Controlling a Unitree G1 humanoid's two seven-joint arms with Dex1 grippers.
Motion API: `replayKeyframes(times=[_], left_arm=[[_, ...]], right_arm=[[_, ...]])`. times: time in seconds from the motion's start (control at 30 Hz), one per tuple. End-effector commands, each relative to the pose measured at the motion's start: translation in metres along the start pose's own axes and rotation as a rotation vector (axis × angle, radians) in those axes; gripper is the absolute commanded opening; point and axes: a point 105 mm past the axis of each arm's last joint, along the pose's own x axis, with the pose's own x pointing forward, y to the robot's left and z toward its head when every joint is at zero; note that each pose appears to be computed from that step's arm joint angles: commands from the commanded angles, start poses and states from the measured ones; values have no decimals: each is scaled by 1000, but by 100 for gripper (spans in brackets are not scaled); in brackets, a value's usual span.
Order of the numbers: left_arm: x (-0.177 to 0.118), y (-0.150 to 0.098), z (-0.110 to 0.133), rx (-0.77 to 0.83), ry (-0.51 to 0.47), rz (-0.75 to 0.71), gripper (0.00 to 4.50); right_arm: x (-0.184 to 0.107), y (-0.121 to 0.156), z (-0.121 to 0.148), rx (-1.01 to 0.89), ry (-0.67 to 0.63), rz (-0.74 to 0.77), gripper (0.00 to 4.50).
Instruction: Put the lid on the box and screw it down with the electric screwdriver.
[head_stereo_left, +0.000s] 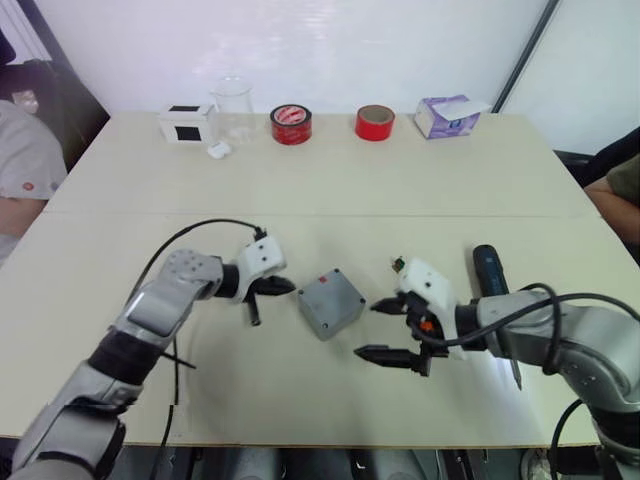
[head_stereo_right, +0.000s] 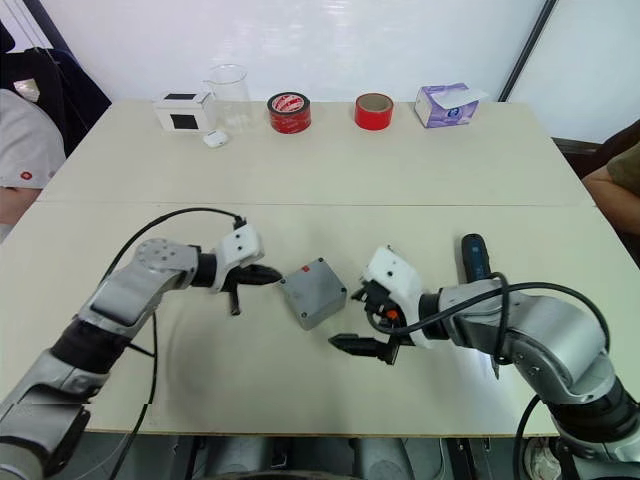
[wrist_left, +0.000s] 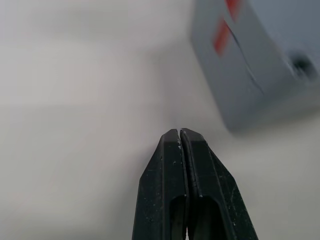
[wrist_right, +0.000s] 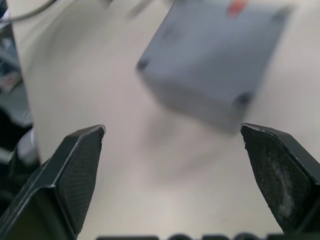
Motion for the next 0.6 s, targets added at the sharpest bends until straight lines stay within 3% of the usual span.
replayKeyframes(times=[0.03,0.13,0.33,0.6], left_arm=[[-6,-18,13,15,-49,-76,0],[-2,-27,15,11,-58,-105,0],[13,-21,26,15,-100,-48,0],[16,-19,28,34,-105,-33,0]], right_arm=[[5,-12,0,-59,5,-41,448],[14,-13,-8,-81,32,-31,448],[28,-10,-19,-126,75,7,448],[29,12,-18,-101,51,88,448]])
